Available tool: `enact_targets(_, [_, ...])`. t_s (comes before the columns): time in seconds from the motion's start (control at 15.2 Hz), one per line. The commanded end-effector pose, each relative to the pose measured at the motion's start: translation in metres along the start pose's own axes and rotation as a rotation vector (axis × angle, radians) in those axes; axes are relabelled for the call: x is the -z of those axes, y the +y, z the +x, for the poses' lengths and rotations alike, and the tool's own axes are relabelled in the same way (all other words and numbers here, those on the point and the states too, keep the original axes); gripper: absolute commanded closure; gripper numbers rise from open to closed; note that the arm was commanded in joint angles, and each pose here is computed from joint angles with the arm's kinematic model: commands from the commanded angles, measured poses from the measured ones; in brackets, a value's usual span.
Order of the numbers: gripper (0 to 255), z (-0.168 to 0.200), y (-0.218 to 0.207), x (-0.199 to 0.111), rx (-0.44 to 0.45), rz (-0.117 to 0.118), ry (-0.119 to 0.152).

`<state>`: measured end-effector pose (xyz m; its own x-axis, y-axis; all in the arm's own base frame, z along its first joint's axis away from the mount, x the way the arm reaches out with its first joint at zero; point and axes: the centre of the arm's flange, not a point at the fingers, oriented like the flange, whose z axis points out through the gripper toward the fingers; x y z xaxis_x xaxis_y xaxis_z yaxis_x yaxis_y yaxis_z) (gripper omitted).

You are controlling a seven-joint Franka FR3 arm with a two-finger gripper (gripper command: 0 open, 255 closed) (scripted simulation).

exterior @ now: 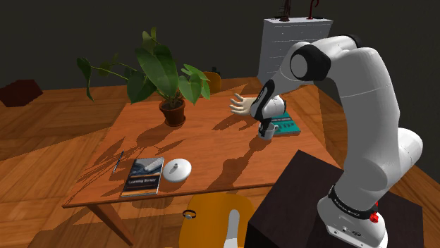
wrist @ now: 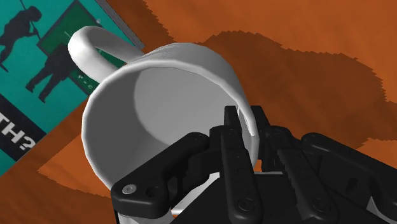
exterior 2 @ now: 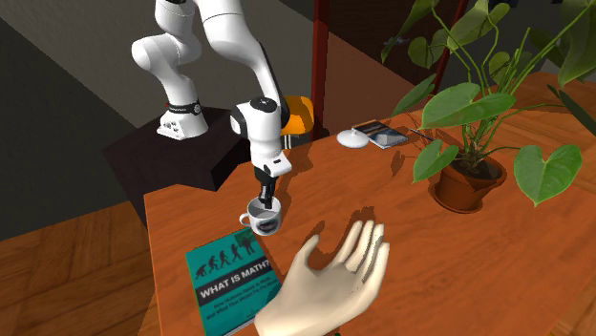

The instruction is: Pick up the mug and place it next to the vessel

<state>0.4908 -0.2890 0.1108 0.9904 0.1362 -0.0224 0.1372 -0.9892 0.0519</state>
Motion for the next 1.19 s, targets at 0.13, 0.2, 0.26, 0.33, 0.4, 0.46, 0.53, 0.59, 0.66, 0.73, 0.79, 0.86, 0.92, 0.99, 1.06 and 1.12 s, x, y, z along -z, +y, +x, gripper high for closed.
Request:
enact_targets(0.13, [255,0.0,0.0,0.0,0.0,0.0,0.0])
enact_targets(0.2, [255,0.0,0.0,0.005,0.0,0.0,0.0])
enact_targets(0.26, [255,0.0,0.001,0.011,0.0,0.0,0.0])
enact_targets(0.33, [255,0.0,0.001,0.016,0.0,0.0,0.0])
enact_targets(0.4, [255,0.0,0.001,0.021,0.0,0.0,0.0])
enact_targets(0.46, [255,-0.001,0.001,0.026,0.0,0.0,0.0])
enact_targets(0.53, [255,-0.001,0.002,0.032,0.0,0.0,0.0])
enact_targets(0.59, [255,-0.001,0.002,0.037,0.0,0.0,0.0])
enact_targets(0.66, [255,-0.001,0.002,0.042,0.0,0.0,0.0])
enact_targets(0.73, [255,-0.001,0.003,0.047,0.0,0.0,0.0])
enact_targets(0.79, [255,-0.001,0.003,0.053,0.0,0.0,0.0])
enact_targets(0.86, [255,-0.001,0.003,0.058,0.0,0.0,0.0])
enact_targets(0.92, [255,-0.001,0.003,0.063,0.0,0.0,0.0])
enact_targets(0.99, [255,-0.002,0.004,0.069,0.0,0.0,0.0])
enact_targets(1.06, [255,-0.002,0.004,0.074,0.0,0.0,0.0])
enact_targets(1.12, [255,-0.002,0.004,0.079,0.0,0.0,0.0])
